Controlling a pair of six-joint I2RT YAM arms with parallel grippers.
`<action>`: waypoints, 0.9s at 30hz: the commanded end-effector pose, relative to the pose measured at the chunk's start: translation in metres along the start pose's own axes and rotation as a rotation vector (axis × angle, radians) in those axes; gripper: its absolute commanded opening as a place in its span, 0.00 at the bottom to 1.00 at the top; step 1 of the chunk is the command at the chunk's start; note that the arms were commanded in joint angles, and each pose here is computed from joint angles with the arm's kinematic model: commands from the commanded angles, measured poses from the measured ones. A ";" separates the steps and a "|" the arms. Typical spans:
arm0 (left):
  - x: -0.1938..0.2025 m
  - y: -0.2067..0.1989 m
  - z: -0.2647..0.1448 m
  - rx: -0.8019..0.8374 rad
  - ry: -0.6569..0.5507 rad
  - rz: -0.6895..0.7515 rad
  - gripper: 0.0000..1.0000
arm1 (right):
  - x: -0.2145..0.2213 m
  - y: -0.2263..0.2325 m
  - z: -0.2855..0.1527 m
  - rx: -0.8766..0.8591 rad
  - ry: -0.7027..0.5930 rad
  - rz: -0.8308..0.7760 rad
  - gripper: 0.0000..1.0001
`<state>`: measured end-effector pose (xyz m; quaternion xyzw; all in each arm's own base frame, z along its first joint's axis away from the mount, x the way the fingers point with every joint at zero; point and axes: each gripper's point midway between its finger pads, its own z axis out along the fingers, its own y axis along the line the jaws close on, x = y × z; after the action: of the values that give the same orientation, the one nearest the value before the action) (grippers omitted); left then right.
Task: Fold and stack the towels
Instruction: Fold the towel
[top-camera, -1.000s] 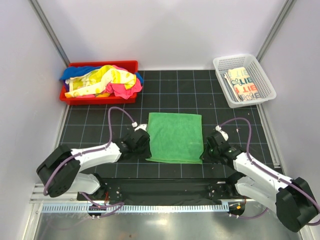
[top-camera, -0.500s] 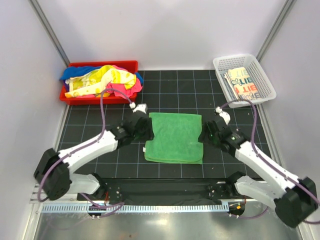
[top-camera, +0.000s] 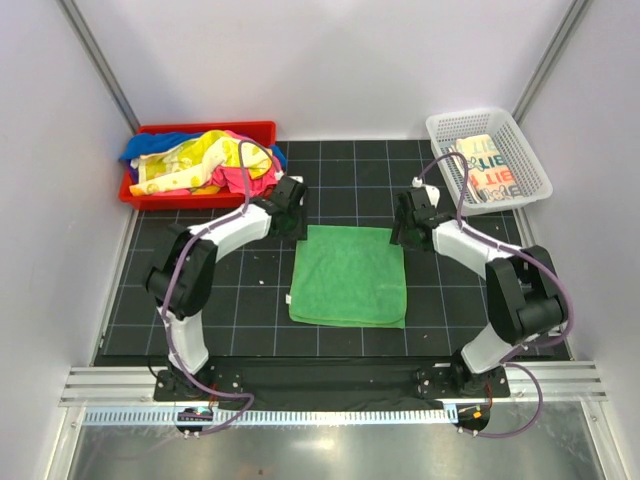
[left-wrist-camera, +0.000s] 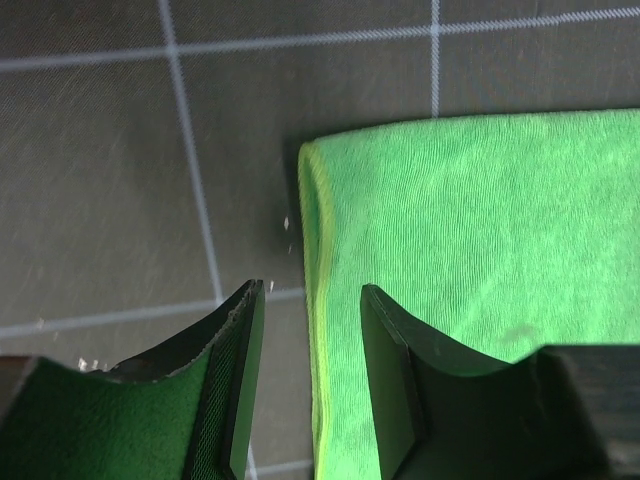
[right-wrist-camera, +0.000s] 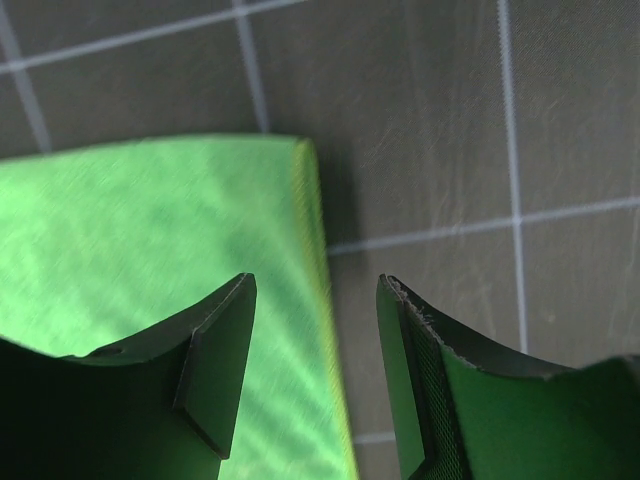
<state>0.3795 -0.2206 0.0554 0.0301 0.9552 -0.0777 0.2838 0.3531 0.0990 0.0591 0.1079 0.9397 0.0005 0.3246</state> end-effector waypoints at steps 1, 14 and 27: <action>-0.022 -0.008 0.008 0.050 -0.032 0.045 0.47 | -0.043 0.012 0.011 -0.055 -0.110 0.015 0.58; -0.028 0.011 0.042 0.036 -0.055 -0.007 0.46 | -0.044 0.008 0.048 -0.022 -0.082 0.045 0.52; -0.021 0.010 0.060 0.042 -0.037 -0.028 0.46 | -0.044 0.009 0.062 -0.031 -0.082 0.062 0.48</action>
<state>0.4250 -0.2198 0.0258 0.0258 0.9482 -0.0998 0.3006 0.4058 0.0914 0.0232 0.1266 0.9346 0.0093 0.3322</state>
